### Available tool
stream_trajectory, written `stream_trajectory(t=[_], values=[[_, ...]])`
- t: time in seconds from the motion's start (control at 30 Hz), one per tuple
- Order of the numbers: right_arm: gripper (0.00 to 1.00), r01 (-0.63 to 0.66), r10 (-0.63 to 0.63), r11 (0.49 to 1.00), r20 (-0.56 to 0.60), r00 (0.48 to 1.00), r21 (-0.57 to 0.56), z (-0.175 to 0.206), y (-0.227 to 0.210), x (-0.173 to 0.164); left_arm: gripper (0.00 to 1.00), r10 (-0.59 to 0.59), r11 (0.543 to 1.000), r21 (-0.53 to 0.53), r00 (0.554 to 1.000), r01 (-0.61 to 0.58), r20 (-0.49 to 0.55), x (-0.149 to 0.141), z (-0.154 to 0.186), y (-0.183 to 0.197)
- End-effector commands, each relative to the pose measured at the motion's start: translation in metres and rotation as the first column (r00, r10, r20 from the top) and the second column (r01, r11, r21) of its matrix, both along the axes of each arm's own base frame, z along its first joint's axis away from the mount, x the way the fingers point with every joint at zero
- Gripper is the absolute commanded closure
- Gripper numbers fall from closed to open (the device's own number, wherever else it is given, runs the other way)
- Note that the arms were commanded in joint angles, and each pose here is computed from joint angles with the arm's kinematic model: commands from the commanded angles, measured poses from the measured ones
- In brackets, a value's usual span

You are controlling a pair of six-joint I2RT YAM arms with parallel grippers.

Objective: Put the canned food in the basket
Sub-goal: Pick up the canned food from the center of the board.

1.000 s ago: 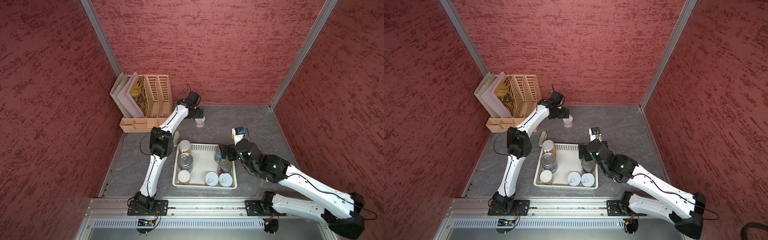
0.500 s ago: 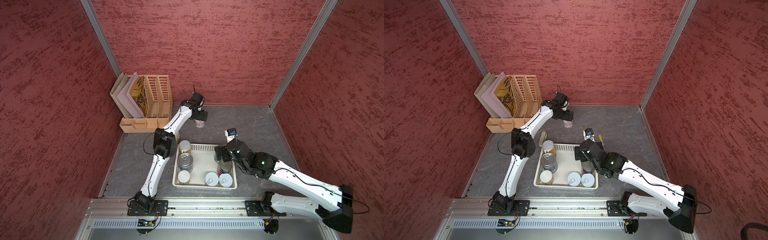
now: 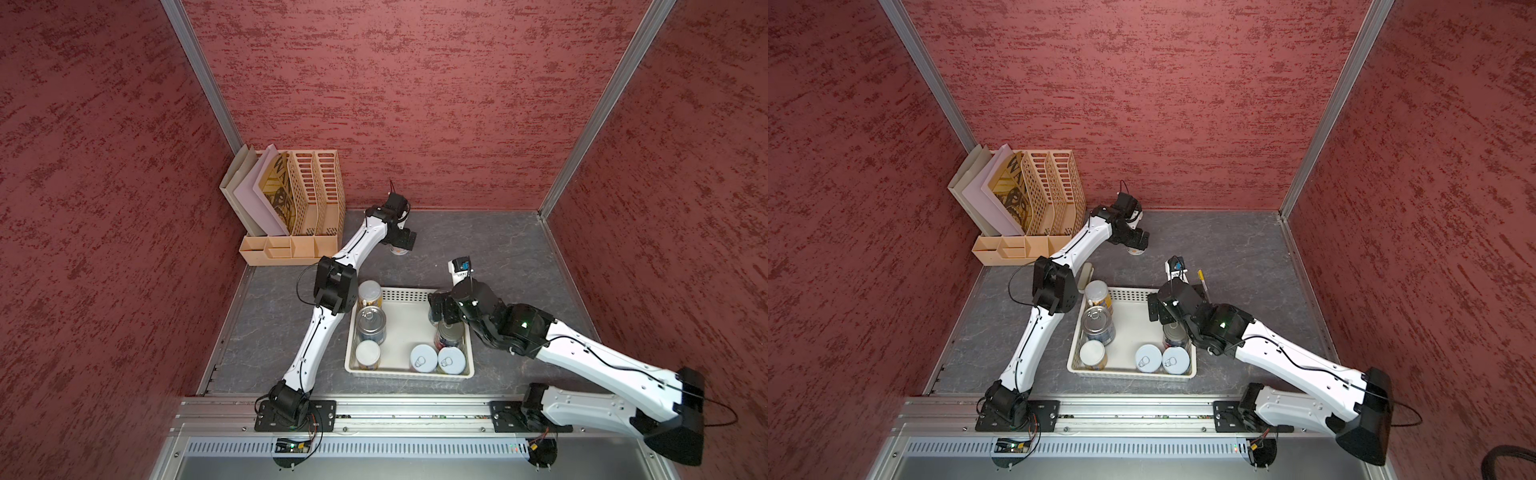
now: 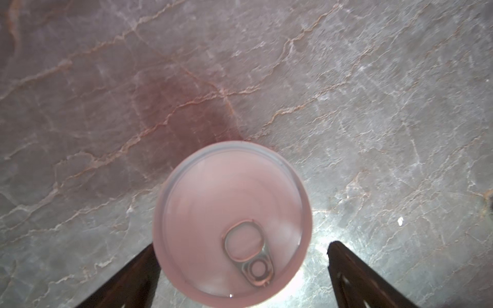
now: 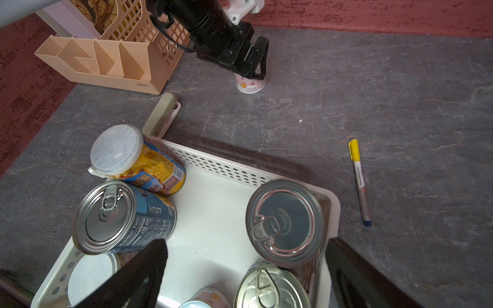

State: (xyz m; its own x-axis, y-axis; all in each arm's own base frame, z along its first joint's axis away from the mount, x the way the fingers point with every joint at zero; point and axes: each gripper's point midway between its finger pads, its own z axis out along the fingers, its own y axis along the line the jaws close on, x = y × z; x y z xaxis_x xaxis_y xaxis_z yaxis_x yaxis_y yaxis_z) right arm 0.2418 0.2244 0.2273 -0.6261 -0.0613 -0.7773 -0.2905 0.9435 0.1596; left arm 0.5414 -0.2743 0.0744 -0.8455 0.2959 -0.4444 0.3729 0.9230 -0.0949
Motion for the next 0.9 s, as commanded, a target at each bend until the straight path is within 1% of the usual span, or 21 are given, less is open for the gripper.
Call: stream_trajectory(t=[0.0,0.1,0.33,0.47,0.87], values=[[0.02,-0.002,0.001,0.999,0.011,1.0,0.037,0.013,0.007,0.004,0.0,-0.039,0.999,-0.023,0.998,0.04,0.054,0.01,0.009,-0.009],[0.02,-0.003,0.003,1.0,0.008,1.0,0.03,0.012,0.008,0.005,0.0,-0.052,0.998,-0.022,0.996,0.054,0.072,0.013,0.009,-0.012],[0.02,-0.015,0.015,0.999,-0.002,1.0,0.033,0.01,0.011,0.004,0.0,-0.066,0.998,0.021,0.993,0.064,0.101,0.02,0.003,-0.008],[0.02,-0.017,0.017,0.999,-0.004,1.0,0.031,0.009,0.012,0.004,0.0,-0.09,0.996,0.021,0.99,0.088,0.109,0.02,0.001,-0.012],[0.02,-0.019,0.02,0.999,-0.007,1.0,0.033,0.009,0.013,0.004,0.0,-0.121,0.986,0.126,0.985,0.105,0.124,0.021,-0.015,-0.009]])
